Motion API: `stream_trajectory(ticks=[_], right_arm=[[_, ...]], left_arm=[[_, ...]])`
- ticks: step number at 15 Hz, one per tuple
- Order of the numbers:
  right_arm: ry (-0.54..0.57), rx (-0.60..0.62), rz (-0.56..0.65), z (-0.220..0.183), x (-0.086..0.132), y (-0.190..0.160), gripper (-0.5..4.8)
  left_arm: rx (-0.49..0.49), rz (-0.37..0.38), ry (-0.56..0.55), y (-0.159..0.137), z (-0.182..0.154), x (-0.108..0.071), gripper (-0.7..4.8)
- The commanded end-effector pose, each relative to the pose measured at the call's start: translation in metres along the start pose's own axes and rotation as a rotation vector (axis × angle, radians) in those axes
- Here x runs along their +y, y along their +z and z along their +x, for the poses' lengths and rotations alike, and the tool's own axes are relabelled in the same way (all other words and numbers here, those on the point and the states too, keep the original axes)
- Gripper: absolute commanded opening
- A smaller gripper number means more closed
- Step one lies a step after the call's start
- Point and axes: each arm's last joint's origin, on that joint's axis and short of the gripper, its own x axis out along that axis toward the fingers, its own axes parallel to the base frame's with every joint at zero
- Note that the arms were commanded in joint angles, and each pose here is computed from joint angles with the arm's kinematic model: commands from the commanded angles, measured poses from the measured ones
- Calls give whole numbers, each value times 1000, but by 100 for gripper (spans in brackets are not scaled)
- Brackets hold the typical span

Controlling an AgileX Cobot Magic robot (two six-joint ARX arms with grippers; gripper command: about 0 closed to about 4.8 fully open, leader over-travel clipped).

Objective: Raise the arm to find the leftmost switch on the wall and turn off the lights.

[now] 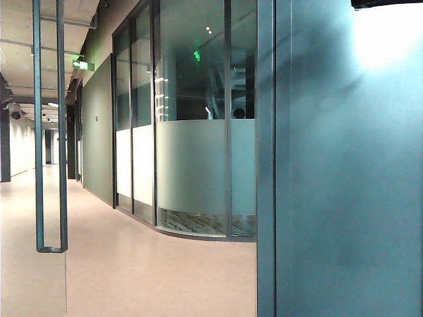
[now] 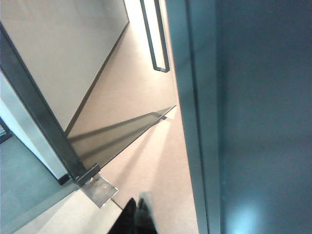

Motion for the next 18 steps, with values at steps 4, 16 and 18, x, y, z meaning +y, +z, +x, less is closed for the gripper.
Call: stream_trajectory(ticks=[4,16,18], right_arm=[[4,-17,-11,0,1,3,-1],[4,-17,-10,0,1,3,-1],[4,-17,-11,0,1,3,-1]], left_arm=[[22,0,-35,-52,16,-2,-5],[62,38,-126,-90,26,-5,-5],[43,61,-168,-91,26,-6,-5]])
